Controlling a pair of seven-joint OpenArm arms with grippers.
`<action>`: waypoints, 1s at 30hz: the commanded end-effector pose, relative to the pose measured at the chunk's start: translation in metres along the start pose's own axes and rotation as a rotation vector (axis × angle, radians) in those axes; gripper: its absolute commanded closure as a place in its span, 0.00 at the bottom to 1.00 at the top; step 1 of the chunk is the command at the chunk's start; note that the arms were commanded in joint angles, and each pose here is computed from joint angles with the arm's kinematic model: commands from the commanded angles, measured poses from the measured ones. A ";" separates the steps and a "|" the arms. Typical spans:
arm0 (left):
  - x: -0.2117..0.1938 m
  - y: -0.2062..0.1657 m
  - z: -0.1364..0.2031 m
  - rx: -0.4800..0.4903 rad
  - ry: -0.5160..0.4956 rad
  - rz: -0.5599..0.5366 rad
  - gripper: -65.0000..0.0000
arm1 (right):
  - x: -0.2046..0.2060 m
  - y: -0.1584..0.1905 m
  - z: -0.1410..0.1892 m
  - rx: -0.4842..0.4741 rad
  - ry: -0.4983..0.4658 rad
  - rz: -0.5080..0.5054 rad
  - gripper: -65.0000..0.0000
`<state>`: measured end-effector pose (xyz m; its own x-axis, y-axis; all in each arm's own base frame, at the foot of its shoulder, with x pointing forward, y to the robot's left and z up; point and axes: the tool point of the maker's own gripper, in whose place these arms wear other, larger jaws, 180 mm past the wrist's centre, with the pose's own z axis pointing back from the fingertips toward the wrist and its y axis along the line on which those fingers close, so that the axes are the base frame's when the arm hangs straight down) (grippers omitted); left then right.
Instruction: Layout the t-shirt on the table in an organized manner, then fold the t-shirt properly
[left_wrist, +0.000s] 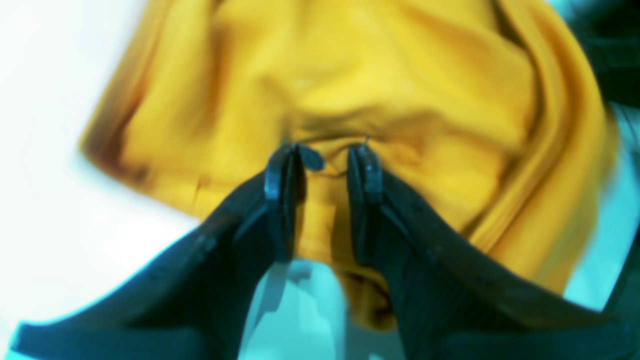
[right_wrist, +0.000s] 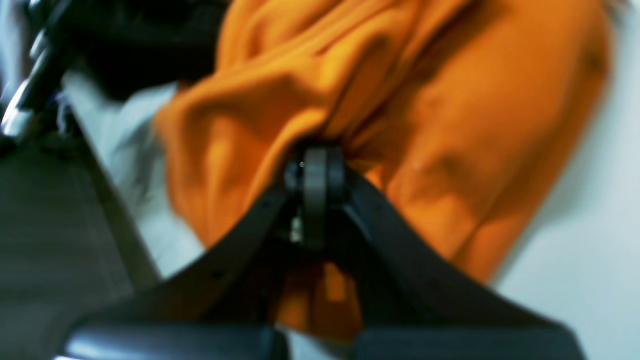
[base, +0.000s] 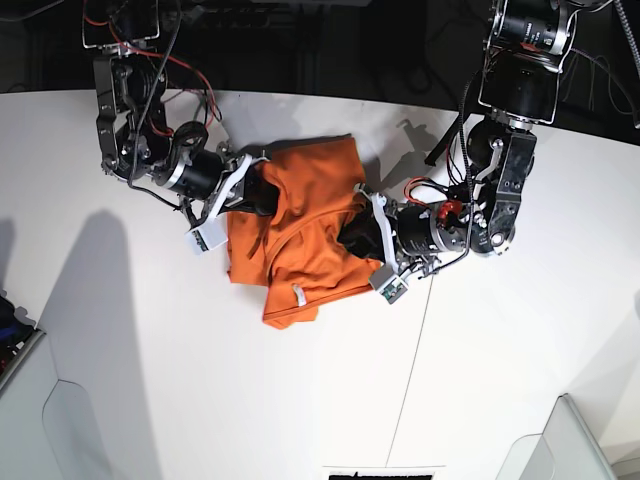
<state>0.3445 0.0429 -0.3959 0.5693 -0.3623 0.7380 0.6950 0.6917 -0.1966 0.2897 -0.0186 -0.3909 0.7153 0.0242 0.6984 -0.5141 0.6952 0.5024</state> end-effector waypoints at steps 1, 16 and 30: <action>0.029 0.006 0.005 0.007 -0.069 -0.026 0.72 | 0.015 0.008 0.005 0.024 -0.052 0.026 1.00; 0.022 -0.021 0.085 -0.092 -0.115 0.016 0.72 | 0.035 -0.004 0.056 -0.083 -0.093 0.077 1.00; -0.163 -0.103 0.151 -0.071 0.224 0.245 0.72 | -0.105 0.012 0.127 -0.077 0.236 -0.004 1.00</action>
<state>0.1044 0.1265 -0.4078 0.8221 -0.3343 0.4609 0.5310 0.7423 -0.4086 0.1401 -0.1049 -0.4044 0.8361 0.1943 0.5131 -0.4582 0.7616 0.4583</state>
